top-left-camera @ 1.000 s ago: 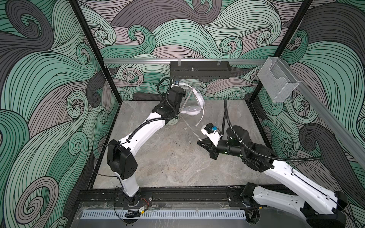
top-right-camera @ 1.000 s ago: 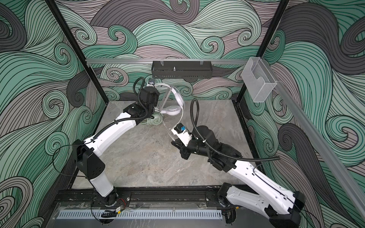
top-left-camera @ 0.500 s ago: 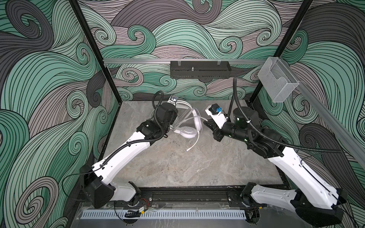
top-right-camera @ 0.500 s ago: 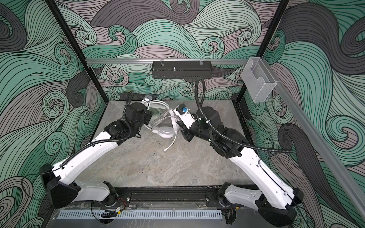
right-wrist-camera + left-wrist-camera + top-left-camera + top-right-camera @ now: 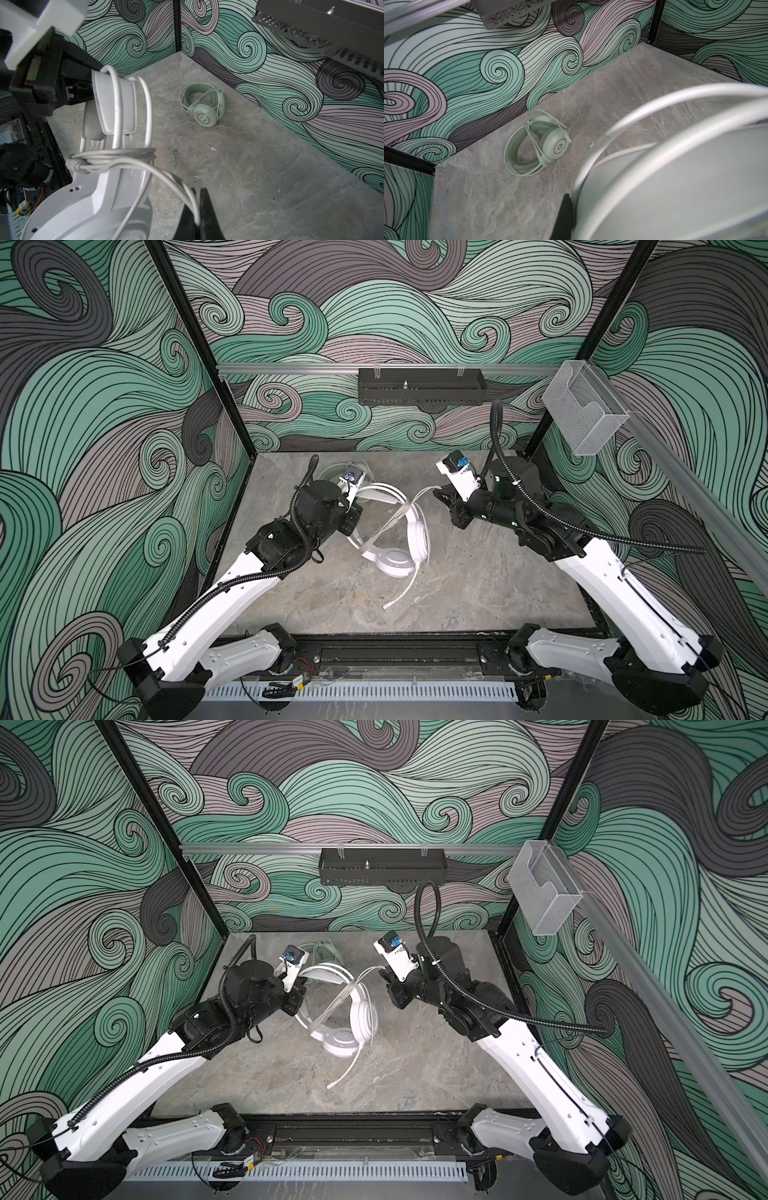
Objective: Wrap the headphones
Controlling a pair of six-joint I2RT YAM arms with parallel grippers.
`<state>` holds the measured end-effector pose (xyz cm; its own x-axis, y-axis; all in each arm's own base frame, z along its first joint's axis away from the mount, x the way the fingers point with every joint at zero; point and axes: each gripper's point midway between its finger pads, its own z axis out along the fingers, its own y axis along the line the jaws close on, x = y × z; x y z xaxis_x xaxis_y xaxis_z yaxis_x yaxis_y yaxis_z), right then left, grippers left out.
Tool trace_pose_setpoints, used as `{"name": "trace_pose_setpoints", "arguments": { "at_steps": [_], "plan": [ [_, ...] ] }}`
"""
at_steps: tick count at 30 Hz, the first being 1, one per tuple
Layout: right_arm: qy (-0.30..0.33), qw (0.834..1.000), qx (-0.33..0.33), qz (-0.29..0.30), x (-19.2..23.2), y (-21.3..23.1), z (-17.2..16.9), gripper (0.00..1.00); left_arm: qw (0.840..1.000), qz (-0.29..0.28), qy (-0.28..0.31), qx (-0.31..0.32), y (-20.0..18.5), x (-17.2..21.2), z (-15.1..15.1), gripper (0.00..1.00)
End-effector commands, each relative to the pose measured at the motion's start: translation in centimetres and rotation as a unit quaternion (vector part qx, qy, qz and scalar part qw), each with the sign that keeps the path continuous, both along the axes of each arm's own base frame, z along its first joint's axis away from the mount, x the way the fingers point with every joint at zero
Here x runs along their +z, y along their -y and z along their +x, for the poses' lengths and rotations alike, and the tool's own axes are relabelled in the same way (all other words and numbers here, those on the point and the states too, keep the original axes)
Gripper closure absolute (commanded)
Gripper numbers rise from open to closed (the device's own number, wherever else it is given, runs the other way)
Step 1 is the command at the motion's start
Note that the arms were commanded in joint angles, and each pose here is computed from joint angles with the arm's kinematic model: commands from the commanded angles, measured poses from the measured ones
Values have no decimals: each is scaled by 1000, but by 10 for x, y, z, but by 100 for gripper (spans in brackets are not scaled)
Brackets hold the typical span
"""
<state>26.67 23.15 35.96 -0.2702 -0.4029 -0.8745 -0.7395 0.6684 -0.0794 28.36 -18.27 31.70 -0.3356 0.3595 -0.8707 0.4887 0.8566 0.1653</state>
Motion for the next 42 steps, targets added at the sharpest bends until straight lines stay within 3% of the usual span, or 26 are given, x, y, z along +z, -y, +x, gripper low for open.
{"name": "trace_pose_setpoints", "arguments": {
  "at_steps": [1, 9, 15, 21, 24, 30, 42],
  "plan": [
    [-16, 999, -20, 34, -12, -3, 15, 100, 997, -64, -17, -36, 14, 11, -16, 100],
    [-70, 995, -15, 72, -45, -6, 31, 98, 994, -100, -26, -38, 14, 10, -24, 100],
    [-91, 990, 13, 106, -65, -13, 26, 95, 985, -162, -19, -58, 26, 44, -28, 100],
    [-57, 985, 69, 148, -54, -24, 16, 91, 980, -185, -20, -63, 33, 54, -25, 100],
    [-44, 981, 86, 167, -54, -26, 10, 82, 977, -202, -21, -63, 36, 60, -24, 100],
    [-59, 976, 88, 191, -70, -25, 7, 73, 979, -195, -30, -58, 38, 55, -20, 100],
    [-77, 980, 21, 184, -100, 3, 14, 75, 987, -137, -75, 23, 18, 33, -8, 100]
  ]
}}
